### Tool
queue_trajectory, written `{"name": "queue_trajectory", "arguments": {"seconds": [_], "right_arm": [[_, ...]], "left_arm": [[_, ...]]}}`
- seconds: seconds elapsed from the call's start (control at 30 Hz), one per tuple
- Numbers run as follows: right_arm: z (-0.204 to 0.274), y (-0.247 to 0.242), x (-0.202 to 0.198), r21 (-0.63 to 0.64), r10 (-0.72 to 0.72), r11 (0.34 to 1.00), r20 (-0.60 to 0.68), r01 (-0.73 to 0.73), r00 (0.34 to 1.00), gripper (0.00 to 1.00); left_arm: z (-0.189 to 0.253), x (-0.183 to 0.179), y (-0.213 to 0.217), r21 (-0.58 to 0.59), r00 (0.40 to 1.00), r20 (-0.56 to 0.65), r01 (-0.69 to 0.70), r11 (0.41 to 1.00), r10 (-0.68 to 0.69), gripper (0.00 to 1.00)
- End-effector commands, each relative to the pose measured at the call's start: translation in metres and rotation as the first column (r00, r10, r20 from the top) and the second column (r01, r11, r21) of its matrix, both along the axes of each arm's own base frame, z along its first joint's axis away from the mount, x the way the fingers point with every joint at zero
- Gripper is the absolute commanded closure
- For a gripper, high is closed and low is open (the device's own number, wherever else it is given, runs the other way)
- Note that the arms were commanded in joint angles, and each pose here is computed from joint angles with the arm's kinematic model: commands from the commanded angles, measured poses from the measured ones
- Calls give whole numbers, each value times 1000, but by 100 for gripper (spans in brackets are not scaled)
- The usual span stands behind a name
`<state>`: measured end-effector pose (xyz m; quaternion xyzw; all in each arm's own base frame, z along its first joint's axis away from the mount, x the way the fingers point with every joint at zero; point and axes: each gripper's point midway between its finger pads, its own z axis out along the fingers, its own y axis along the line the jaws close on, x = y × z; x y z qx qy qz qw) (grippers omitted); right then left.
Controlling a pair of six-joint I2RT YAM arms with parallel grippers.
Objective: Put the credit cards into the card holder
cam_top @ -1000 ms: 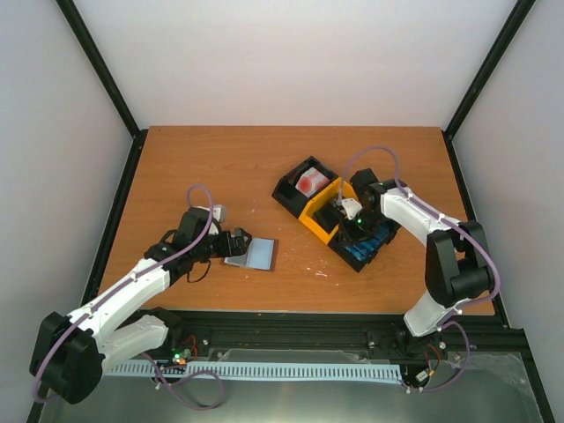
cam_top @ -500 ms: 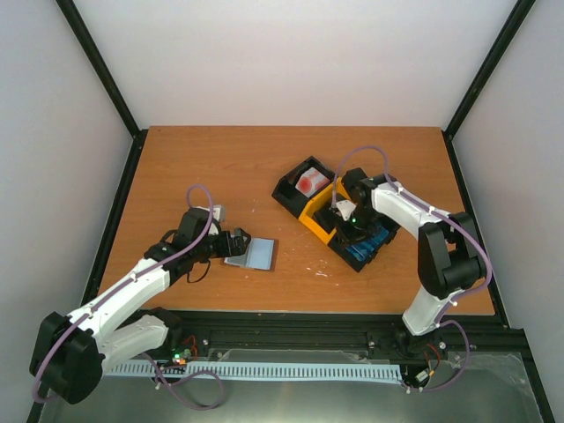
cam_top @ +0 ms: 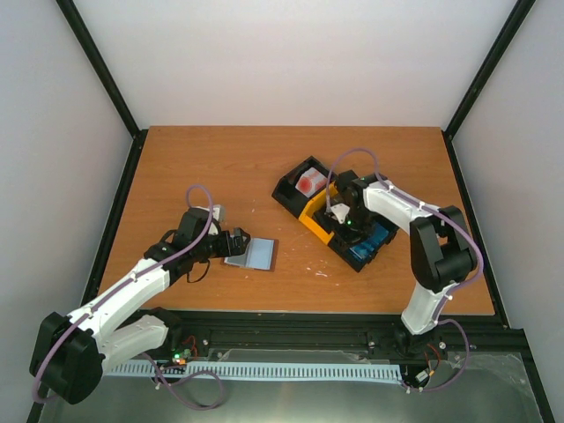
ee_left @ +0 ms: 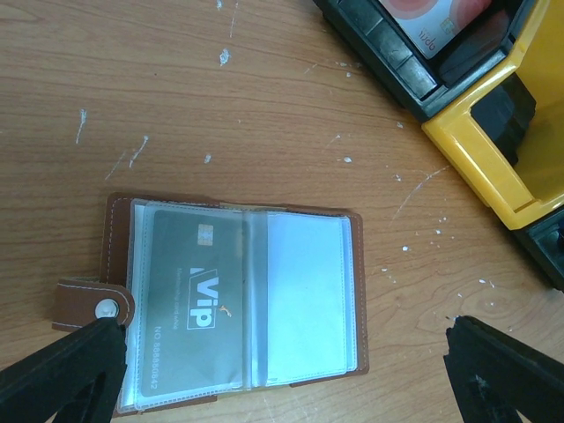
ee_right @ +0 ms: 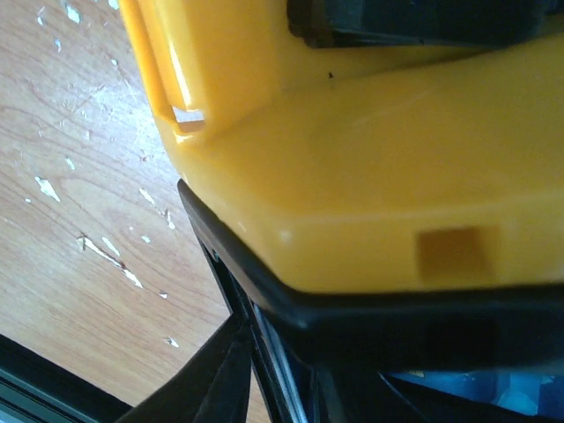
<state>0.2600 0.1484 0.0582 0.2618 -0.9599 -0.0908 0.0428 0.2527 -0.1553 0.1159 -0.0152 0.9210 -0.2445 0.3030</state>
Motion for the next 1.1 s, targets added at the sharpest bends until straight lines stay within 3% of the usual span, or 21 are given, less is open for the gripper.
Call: {"name": "queue_trajectory", "arguments": {"seconds": [0.0,0.27,0.67,0.93,1.07], "right_arm": [[-2,1,3,-16,26,1000,10,-25,1000,80],[17,-3,14,-36,11,999,85,-7,996,93],[43,-8,17,-5,-109,994,192,112,975,97],[35,-5,36,41,-206,978,234,202,950,97],[31,-12,46,40,-263,964,253,261,931,97]], "left_arm": [[17,9,1,-13,999,34,-25,1000,25,0],[19,9,2,-11,999,38,-28,1000,29,0],[28,8,1,-39,997,77,-21,999,24,0],[42,-1,-24,-131,987,118,127,983,-111,0],[49,-8,-47,-244,972,125,223,944,-197,0]]}}
